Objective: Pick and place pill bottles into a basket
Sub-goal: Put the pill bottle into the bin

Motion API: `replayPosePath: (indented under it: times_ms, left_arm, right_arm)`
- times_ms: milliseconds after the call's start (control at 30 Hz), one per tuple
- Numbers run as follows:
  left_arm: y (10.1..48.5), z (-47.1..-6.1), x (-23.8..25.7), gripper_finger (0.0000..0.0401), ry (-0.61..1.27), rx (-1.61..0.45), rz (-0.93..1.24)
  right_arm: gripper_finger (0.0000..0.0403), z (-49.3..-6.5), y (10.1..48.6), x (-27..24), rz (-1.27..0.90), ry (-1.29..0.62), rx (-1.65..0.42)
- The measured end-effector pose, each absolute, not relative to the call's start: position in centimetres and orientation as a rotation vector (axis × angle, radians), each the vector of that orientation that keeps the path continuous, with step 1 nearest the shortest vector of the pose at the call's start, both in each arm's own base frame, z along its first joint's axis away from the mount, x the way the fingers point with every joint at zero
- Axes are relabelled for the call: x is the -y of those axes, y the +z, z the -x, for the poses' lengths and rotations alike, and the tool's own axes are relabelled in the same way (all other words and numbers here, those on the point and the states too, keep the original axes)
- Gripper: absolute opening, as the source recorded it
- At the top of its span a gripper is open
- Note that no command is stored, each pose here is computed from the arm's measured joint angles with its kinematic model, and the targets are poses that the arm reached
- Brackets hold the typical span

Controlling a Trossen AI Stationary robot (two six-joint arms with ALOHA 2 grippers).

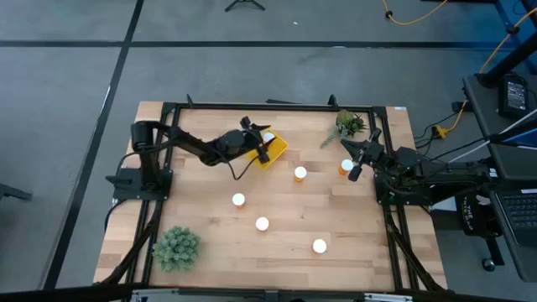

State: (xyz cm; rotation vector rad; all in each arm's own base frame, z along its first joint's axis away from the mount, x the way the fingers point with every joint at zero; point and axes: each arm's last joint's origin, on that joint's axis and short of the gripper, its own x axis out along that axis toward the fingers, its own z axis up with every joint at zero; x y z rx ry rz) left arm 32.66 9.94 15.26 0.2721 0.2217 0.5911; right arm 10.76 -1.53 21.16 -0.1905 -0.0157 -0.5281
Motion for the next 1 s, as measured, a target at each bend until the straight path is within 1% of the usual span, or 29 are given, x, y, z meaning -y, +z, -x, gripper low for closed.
replayPosePath:
  times_ms: [67,300,533,600,700,867,1000]
  left_arm:
    - [16.1,-32.4,-9.6,0.0217,0.581,-0.234,-0.274]
    - [19.8,-29.8,-8.7,0.0217,0.535,-0.394,-0.271]
    - [22.8,-26.8,-7.3,0.0215,0.339,-0.43,-0.242]
    - [22.7,-25.8,-7.0,0.0211,0.298,-0.419,-0.241]
    - [21.5,-24.1,-6.8,0.0201,0.255,-0.425,-0.191]
    - [19.5,-21.5,-6.0,0.0173,0.257,-0.414,-0.13]
    - [18.8,-20.1,-5.4,0.0147,0.239,-0.329,-0.13]
  right_arm:
    - [0.0017,-10.8,21.2,1.5,0.191,-0.528,0.015]
    - [0.0017,-10.8,20.8,1.5,0.178,-0.524,-0.016]
    - [0.0017,-10.8,20.8,1.5,0.175,-0.503,-0.01]
    - [0.0017,-10.9,20.8,1.3,0.175,-0.451,-0.009]
    - [0.0017,-11.1,20.7,1.1,0.177,-0.378,-0.012]
    - [0.0017,-11.7,20.1,1.1,0.141,-0.372,-0.065]
    - [0.0017,-12.3,19.9,1.2,0.137,-0.37,-0.089]
